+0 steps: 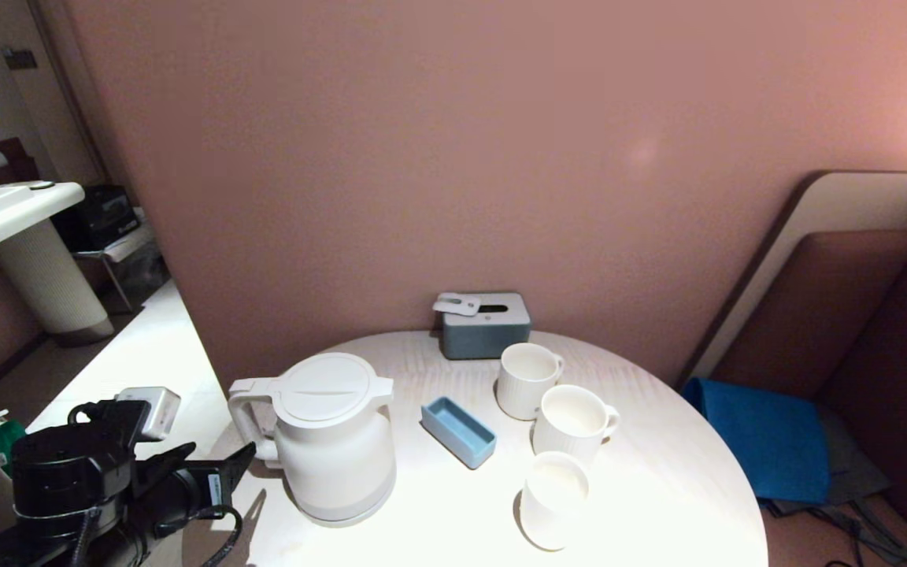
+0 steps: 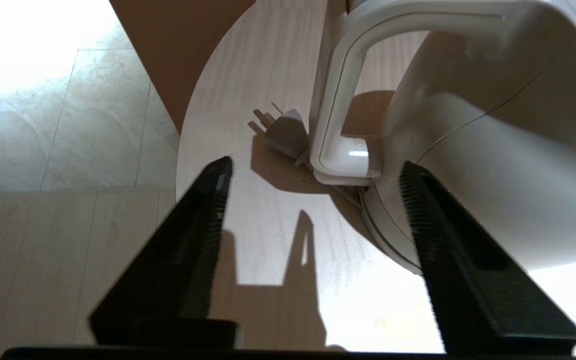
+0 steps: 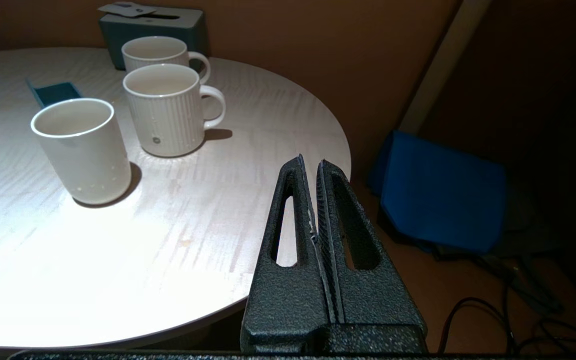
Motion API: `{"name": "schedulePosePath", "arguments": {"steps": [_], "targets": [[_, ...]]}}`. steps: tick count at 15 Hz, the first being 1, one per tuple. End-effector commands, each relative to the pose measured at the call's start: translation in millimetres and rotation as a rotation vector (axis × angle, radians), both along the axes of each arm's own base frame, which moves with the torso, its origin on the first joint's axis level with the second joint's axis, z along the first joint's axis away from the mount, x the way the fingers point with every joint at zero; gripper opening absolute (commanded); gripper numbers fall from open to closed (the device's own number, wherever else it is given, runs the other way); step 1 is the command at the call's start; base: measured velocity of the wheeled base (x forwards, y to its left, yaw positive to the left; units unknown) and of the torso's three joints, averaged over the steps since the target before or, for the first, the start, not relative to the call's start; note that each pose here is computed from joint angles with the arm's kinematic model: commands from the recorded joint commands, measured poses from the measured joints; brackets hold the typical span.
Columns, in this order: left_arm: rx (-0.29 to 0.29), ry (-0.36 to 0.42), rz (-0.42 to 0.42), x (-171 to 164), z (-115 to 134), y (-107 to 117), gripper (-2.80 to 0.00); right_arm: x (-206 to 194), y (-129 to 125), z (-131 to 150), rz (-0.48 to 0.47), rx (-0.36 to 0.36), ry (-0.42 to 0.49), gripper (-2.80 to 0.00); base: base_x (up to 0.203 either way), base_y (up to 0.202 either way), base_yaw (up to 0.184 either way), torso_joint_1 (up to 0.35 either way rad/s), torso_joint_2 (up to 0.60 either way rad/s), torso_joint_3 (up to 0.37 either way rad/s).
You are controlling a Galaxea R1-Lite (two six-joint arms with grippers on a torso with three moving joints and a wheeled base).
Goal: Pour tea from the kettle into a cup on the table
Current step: Pick up the kettle
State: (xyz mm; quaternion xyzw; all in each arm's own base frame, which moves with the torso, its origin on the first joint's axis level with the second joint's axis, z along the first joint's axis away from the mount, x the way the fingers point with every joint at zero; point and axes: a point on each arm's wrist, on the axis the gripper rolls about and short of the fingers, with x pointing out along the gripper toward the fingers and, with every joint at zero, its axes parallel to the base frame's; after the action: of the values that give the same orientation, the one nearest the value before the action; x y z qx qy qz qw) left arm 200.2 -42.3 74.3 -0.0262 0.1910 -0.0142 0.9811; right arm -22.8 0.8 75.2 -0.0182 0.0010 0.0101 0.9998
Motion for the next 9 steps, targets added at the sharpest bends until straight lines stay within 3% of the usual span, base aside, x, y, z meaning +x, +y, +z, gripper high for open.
{"name": "schedulePosePath", "arguments": {"steps": [1, 9], "targets": [[-0.003, -0.009, 0.003, 1.2, 0.8, -0.2, 0.00, 0.0, 0.0, 0.0, 0.001, 0.000, 0.001, -2.80, 0.000, 0.000, 0.000, 0.000, 0.00, 0.000], [-0.003, -0.032, 0.011, 18.1, 2.0, -2.1, 0.00, 0.0, 0.0, 0.0, 0.001, 0.000, 0.001, -2.80, 0.000, 0.000, 0.000, 0.000, 0.00, 0.000]]}}
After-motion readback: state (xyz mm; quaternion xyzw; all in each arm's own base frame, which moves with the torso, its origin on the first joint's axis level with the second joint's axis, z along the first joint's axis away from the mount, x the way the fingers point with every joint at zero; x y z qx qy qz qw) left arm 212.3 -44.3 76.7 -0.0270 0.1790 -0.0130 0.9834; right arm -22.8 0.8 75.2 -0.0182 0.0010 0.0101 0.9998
